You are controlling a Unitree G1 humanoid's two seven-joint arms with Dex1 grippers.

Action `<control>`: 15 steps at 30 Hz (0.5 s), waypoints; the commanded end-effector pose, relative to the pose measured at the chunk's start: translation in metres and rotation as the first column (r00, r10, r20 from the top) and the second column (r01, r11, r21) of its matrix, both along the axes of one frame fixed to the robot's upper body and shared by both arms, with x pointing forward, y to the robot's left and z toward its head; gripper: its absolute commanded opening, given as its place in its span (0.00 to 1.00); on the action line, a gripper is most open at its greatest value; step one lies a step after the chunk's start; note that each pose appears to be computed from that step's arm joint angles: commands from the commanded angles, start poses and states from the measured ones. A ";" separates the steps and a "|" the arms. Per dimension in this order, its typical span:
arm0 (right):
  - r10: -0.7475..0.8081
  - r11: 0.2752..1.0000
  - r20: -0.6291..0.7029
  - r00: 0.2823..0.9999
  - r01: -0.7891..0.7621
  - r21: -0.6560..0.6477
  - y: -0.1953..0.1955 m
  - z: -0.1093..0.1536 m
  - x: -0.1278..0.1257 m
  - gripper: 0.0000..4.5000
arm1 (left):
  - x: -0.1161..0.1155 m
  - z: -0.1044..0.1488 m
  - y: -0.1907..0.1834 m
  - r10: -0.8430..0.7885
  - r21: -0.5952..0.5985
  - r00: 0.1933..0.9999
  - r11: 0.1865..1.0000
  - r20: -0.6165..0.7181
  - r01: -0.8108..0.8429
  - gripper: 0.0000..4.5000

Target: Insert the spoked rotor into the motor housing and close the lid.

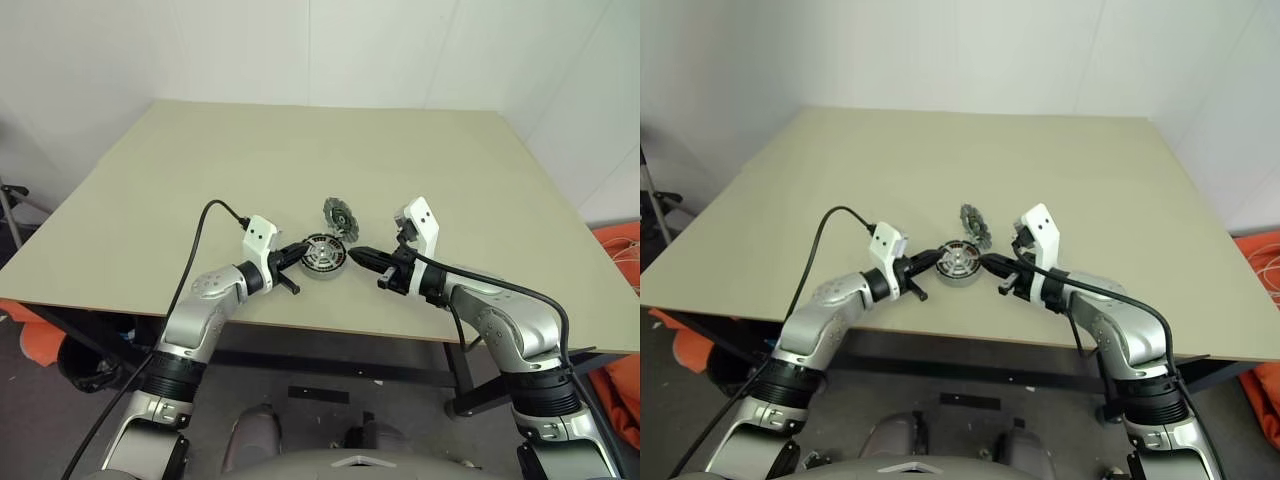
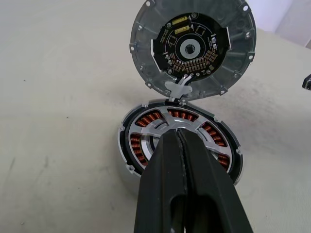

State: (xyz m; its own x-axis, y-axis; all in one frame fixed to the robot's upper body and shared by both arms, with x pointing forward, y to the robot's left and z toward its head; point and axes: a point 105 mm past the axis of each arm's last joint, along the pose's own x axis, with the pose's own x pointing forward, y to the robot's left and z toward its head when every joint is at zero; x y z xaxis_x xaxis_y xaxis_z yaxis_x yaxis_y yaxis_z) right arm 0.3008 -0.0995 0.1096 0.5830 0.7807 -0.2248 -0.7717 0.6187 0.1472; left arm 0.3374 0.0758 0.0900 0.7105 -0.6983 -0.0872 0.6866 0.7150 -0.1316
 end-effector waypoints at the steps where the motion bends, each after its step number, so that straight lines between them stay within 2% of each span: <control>1: 0.007 1.000 0.046 0.999 -0.007 0.017 0.003 0.011 0.003 0.00 | 0.012 0.049 0.010 0.120 -0.100 0.970 0.990 0.210 -0.101 0.01; 6: -0.026 1.000 0.058 0.998 0.026 0.005 0.007 0.005 0.010 0.00 | 0.017 0.058 0.022 0.256 -0.173 0.932 0.961 0.258 -0.217 0.01; 11: -0.048 0.998 0.069 0.996 0.050 -0.025 0.022 -0.007 0.026 0.00 | 0.017 0.042 0.038 0.401 -0.166 0.886 0.914 0.232 -0.370 0.01; 15: -0.050 0.998 0.082 0.995 0.053 -0.035 0.038 -0.013 0.036 0.00 | 0.013 0.035 0.042 0.435 -0.170 0.876 0.898 0.209 -0.405 0.01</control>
State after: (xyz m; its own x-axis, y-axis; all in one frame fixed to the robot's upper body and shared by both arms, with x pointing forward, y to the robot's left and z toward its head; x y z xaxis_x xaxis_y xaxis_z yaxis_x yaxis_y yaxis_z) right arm 0.3299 -0.0664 0.0851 0.6242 0.7426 -0.2428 -0.7419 0.6608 0.1137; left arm 0.3510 0.1142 0.1074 0.9306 -0.3476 0.1144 0.3604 0.9247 -0.1225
